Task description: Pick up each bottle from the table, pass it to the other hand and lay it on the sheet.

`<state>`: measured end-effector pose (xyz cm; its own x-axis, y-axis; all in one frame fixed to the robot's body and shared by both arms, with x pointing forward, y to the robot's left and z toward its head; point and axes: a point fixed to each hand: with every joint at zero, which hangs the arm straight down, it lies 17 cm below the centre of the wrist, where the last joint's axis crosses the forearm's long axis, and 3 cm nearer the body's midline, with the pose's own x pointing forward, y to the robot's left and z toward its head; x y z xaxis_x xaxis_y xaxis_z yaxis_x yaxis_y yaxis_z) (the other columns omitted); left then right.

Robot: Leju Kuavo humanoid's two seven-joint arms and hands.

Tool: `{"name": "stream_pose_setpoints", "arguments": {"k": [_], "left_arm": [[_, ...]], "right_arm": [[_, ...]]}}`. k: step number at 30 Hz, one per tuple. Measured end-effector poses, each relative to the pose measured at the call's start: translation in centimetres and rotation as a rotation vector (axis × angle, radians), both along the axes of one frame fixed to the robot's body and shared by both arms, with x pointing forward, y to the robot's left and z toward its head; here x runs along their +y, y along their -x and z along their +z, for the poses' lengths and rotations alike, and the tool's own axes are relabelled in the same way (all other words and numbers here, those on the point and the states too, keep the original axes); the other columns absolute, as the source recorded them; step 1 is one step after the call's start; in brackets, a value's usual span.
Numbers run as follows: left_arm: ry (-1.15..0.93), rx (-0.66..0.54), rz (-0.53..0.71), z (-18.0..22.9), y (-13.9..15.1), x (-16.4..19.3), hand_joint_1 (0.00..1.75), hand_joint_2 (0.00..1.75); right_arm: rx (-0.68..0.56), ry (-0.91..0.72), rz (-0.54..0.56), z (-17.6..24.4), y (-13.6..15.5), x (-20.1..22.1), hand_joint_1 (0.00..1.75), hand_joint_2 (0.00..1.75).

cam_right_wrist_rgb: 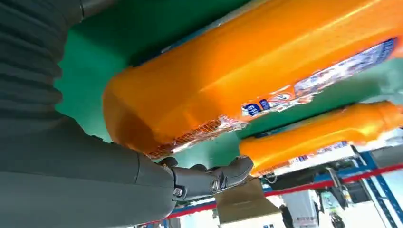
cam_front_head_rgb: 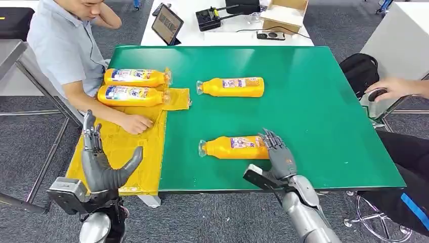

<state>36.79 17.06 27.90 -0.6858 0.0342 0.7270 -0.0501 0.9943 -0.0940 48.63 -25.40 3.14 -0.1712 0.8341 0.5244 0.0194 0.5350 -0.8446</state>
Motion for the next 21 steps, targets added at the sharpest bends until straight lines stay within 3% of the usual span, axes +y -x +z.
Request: {"name": "stream_pose_setpoints", "arguments": {"k": [10, 20, 21], "left_arm": [[0.016, 0.048, -0.038, -0.8, -0.5, -0.4, 0.0, 1.75], [0.008, 0.051, -0.031, -0.9, -0.6, -0.4, 0.0, 1.75], [0.008, 0.053, -0.032, -0.9, -0.7, -0.4, 0.0, 1.75]], "right_arm": [[0.082, 0.238, -0.113, -0.6, -2.8, -1.7, 0.0, 1.75], [0.159, 0.193, -0.079, -1.3, -3.8, -1.3, 0.0, 1.75], [0.165, 0.186, -0.072, -1.5, -3.8, -1.1, 1.06, 1.75]]}}
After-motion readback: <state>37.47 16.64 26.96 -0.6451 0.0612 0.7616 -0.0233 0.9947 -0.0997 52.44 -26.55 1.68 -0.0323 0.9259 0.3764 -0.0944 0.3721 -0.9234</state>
